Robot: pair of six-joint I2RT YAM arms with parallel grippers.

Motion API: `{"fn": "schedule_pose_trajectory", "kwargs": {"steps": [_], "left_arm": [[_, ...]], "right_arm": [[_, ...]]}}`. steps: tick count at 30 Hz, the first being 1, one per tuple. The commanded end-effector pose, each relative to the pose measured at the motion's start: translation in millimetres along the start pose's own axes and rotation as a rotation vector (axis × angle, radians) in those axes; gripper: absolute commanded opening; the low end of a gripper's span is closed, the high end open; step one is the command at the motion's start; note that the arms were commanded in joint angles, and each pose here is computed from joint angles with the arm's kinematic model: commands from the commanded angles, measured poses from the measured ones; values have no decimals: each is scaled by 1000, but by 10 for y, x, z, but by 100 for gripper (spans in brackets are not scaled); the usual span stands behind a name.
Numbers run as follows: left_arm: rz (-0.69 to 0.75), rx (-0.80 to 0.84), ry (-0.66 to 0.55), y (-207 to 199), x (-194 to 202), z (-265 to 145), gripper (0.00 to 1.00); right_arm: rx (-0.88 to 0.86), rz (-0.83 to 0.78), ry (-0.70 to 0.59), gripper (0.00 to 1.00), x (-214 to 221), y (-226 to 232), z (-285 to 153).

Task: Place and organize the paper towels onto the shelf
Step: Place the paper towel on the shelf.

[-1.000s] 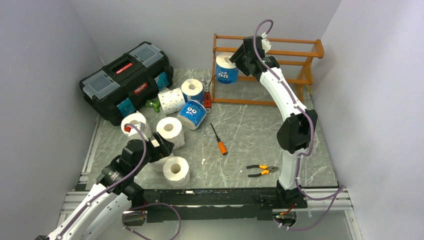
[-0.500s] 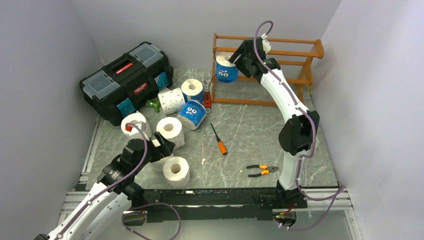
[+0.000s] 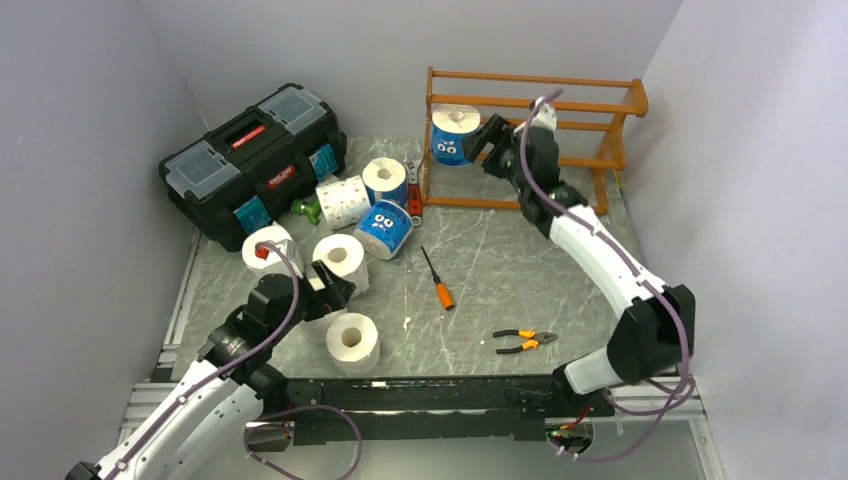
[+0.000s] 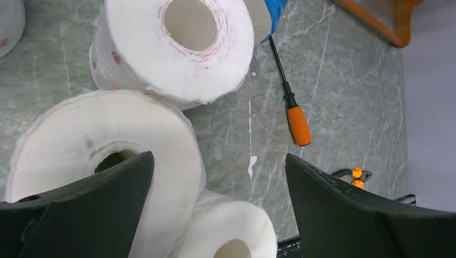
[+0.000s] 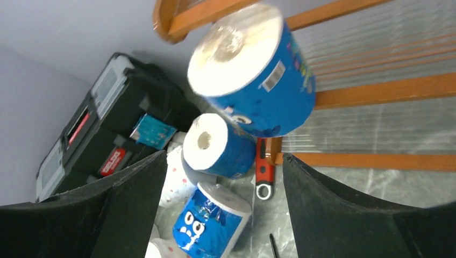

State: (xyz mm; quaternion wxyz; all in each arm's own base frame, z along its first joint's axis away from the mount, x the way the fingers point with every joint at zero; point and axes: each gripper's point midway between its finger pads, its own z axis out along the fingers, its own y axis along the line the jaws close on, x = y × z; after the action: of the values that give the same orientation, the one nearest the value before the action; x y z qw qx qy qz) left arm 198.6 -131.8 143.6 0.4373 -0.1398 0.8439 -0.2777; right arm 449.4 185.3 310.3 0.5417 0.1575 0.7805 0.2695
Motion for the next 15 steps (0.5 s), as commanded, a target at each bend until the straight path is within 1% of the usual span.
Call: {"fn": "schedule_pose_trajectory", "kwargs": {"steps": [1,2,3,5,7,8,12,15], "left_arm": [[-16,56,12,-153,-16,36,99],[-17,53,13,-146,-13,41,99],[-20,56,13,-149,-9,42,99],[-24,64,8,-159,-14,39,99],[-25,64,7,-152,-12,28,99],[-25,59,6,-141,-12,25,99],[-25,40,-1,-91,-13,7,99],[-26,35,-9,-72,-20,-8,99]], "right_arm": [[-336,-99,-270,81,-161,361,-180],[-340,-131,-236,81,-68,345,-151],[-344,-200,-190,83,3,355,-110],[-312,-290,-129,82,102,302,-14],[-278,-330,-143,82,184,154,49],[-268,-346,-165,84,176,112,63],[-240,-408,-180,92,234,3,186],[-215,-435,-181,93,245,-51,295]]}}
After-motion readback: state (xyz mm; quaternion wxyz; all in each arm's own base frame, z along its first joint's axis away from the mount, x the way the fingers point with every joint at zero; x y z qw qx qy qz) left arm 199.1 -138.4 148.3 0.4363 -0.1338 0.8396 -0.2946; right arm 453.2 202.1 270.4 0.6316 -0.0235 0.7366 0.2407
